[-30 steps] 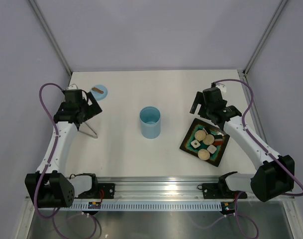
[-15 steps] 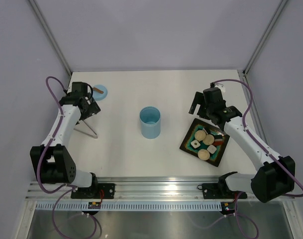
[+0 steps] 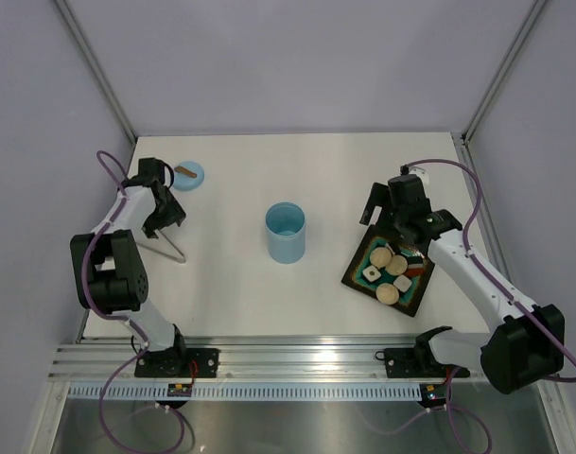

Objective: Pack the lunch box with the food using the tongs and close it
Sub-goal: Pick up the clamp at the center of the board.

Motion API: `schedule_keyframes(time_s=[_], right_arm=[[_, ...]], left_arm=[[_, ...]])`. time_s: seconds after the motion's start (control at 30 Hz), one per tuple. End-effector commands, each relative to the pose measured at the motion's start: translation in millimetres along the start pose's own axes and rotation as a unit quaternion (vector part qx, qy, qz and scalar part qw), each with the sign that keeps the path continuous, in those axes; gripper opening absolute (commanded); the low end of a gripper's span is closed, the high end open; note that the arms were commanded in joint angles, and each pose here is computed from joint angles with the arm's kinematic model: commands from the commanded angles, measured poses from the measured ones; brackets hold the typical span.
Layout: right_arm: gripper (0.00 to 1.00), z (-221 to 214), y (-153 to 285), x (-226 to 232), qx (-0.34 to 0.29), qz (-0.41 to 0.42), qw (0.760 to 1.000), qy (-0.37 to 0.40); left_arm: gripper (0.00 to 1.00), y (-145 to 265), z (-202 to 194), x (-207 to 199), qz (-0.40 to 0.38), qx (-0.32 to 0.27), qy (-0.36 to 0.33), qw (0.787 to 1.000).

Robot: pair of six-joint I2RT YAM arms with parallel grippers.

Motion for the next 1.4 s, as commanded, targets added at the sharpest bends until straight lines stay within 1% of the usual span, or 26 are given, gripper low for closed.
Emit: schedule_keyframes(time_s=[0.0,0.03,0.17,0.3,0.43,0.57,0.6,0.67,0.7,0.73,0.77,0.83,0.87,0.97,1.03,1.1,1.13,1.23,1.27,1.33,1.37], right_arm=[[1.0,3.3,4.6,4.4,-0.013,0.026,0.999,-0.016],[0.99,0.5,2.8,3.2,-0.009,0.025,1.0,-0.015],[0.99,-4.6,-1.8,-0.1,-0.003,0.018,1.0,-0.01],[0.98,-9.3,-5.5,-2.6,0.007,0.013,1.0,-0.006],[0.96,-12.9,-7.7,-3.7,0.01,0.014,1.0,-0.012],[0.93,-15.2,-9.9,-3.6,0.015,0.016,1.0,-0.013],[0.92,-16.0,-10.4,-3.5,0.017,0.017,1.0,-0.013],[0.91,-17.1,-11.5,-4.6,0.018,0.015,1.0,-0.014],[0.91,-18.6,-11.7,-4.5,0.022,0.016,1.0,-0.014],[0.91,-19.8,-11.8,-5.1,0.023,0.017,0.999,-0.014],[0.91,-20.5,-12.2,-4.7,0.025,0.019,0.999,-0.014],[0.9,-22.5,-12.0,-5.3,0.029,0.021,0.999,-0.015],[0.9,-22.5,-12.0,-5.2,0.029,0.021,0.999,-0.015],[0.9,-22.4,-11.8,-7.5,0.026,0.013,0.999,-0.015],[0.9,-22.2,-11.5,-7.8,0.025,0.012,1.0,-0.015],[0.9,-22.3,-12.4,-8.1,0.027,0.011,0.999,-0.012],[0.9,-21.6,-12.8,-7.8,0.026,0.01,1.0,-0.011],[0.92,-18.1,-12.1,-9.7,0.017,-0.007,1.0,-0.013],[0.93,-16.4,-11.5,-12.5,0.013,-0.02,1.0,-0.013],[0.94,-11.1,-9.6,-12.0,0.006,-0.029,0.999,-0.015],[0.94,-8.5,-8.7,-12.7,0.002,-0.034,0.999,-0.016]], left_arm=[[0.65,-13.9,12.4,-3.7,-0.038,-0.013,0.006,0.999],[0.63,-16.6,12.5,-3.3,-0.042,-0.012,0.008,0.999],[0.6,-27.3,11.0,-2.3,-0.055,-0.008,0.006,0.998],[0.52,-36.3,6.0,-0.5,-0.049,-0.001,0.006,0.999],[0.52,-50.7,-2.6,0.8,-0.033,0.019,0.009,0.999],[0.51,-59.2,-6.2,0.2,-0.032,0.026,0.01,0.999],[0.48,-60.3,-6.0,0.0,-0.032,0.025,0.009,0.999],[0.4,-64.0,-9.5,0.7,-0.026,0.036,0.007,0.999],[0.38,-64.6,-9.5,1.2,-0.022,0.038,0.007,0.999],[0.31,-63.8,-9.6,1.2,-0.019,0.039,0.011,0.999],[0.27,-63.6,-10.5,1.1,-0.02,0.04,0.012,0.999],[0.2,-57.3,-9.0,1.2,-0.022,0.032,0.012,0.999],[0.1,-53.9,-9.3,0.5,-0.019,0.029,0.009,0.999],[0.0,-37.8,-7.6,3.2,-0.009,0.014,0.006,1.0],[0.0,-20.4,-1.3,4.2,-0.007,-0.006,0.008,1.0],[0.0,-3.2,0.0,3.2,0.0,-0.019,-0.004,1.0],[0.0,13.9,4.6,3.4,-0.005,-0.042,-0.009,0.999],[0.0,51.8,14.3,-4.6,-0.018,-0.083,-0.028,0.996],[0.0,76.1,20.9,-10.1,-0.033,-0.107,-0.033,0.993],[0.0,98.7,28.3,-14.9,-0.046,-0.129,-0.036,0.99],[0.0,112.2,24.1,-24.2,-0.059,-0.129,-0.052,0.988]])
Point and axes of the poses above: each gripper's point midway between its finger pads, its own y axis back along the fingers, its own x axis along the line the jaws close on, z = x × y, the point moved 7 cm from there along y, back along the fingers, and after that the axes turned 9 degrees about -y, right-handed, at the moved point
